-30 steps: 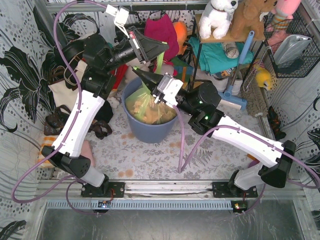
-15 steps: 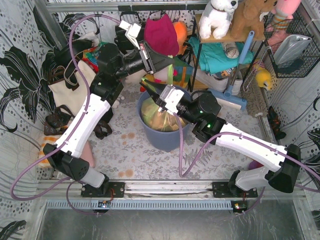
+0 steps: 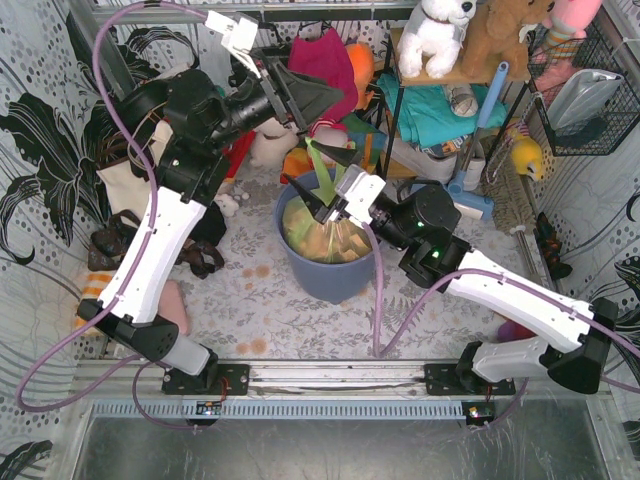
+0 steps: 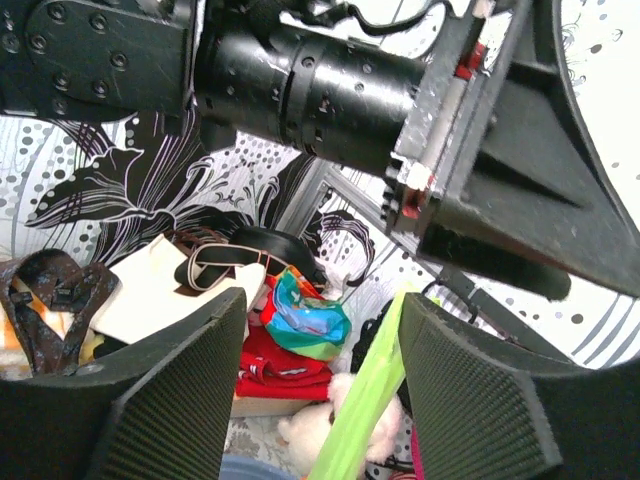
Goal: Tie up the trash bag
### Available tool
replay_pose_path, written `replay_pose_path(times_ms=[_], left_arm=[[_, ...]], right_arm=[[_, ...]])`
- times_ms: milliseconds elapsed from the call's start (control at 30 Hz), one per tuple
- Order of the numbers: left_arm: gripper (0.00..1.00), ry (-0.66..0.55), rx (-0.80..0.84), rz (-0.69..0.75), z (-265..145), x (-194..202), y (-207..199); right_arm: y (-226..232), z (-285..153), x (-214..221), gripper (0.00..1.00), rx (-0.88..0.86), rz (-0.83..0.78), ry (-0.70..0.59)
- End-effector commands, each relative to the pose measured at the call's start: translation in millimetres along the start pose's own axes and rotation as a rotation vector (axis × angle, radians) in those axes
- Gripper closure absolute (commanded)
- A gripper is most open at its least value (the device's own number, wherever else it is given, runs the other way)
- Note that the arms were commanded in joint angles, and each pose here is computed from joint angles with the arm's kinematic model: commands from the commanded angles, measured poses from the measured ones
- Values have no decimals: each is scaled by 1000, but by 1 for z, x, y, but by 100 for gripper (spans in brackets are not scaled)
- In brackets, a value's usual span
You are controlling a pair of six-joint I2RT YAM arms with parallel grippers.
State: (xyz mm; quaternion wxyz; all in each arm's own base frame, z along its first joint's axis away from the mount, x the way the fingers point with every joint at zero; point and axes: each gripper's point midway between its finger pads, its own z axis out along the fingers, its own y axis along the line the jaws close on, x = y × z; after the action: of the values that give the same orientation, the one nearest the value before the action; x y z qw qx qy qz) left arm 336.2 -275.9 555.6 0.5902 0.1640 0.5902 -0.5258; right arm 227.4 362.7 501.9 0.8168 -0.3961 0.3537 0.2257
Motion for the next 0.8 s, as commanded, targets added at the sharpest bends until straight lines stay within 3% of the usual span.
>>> replay_pose_path(times_ms=[0,133,367,500,767], left_arm=[[27,-78,-94,95,-11,-25,11],[27,-110,-167,111,-23,-30,27],[28,-129,-298,155,-45,-21,51],[24,-191,-465,187,-71,-20,77],[9,-325,-929,244,-157,1,149]], right_arm=[[-39,-15,-65,33,75,-12,-123],[-36,-24,-79,26,18,4,-115],[-29,-46,-78,32,-50,36,-33],[-48,-60,-58,30,74,42,58],[-94,-108,39,25,426,-101,429]])
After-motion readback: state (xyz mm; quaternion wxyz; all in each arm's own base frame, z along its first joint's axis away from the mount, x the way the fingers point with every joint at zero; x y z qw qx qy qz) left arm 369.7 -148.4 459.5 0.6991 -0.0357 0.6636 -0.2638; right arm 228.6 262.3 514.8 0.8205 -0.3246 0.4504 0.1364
